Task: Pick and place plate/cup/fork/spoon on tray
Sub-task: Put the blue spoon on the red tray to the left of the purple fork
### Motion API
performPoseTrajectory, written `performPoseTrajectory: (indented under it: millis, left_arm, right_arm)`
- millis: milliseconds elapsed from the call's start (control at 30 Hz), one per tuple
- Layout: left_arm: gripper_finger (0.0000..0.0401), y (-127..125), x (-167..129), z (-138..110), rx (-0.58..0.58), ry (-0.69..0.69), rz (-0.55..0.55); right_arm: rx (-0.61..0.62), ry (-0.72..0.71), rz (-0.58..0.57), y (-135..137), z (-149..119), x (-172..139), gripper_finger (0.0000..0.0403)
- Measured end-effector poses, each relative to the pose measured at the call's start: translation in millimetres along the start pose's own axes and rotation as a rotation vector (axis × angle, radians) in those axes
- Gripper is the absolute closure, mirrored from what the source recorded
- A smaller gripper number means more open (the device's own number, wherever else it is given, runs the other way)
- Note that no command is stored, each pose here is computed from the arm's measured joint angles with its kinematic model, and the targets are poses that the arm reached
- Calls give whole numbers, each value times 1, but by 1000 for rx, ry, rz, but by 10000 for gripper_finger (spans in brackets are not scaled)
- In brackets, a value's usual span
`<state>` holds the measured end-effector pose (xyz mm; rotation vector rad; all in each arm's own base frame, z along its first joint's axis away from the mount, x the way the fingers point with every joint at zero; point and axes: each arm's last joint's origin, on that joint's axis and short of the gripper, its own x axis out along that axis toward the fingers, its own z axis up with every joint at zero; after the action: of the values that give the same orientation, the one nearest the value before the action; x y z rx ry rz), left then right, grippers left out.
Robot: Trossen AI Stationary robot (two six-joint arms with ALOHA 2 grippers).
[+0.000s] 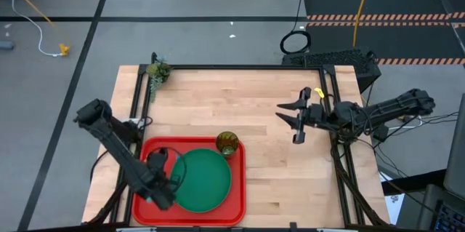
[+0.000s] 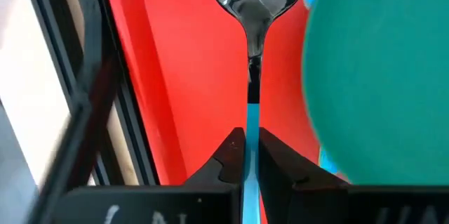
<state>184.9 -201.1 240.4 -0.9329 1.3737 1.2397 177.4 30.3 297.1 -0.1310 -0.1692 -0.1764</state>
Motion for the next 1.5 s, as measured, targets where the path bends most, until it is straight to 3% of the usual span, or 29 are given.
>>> performPoseTrajectory:
  millis: [367, 733, 1033, 1500]
  left_arm:
    - [376, -19, 33, -23, -44, -20, 65]
    - [376, -38, 55, -21, -86, -59, 126]
    - [375, -36, 74, -17, -86, -103, 182]
    - [375, -36, 90, -15, -60, -106, 132]
  right_arm:
    - [22, -81, -6, 0, 8, -1, 287]
    - [-28, -101, -15, -1, 10, -1, 287]
    - [-39, -100, -16, -1, 10, -1, 287]
    - [-30, -99, -16, -1, 10, -1, 287]
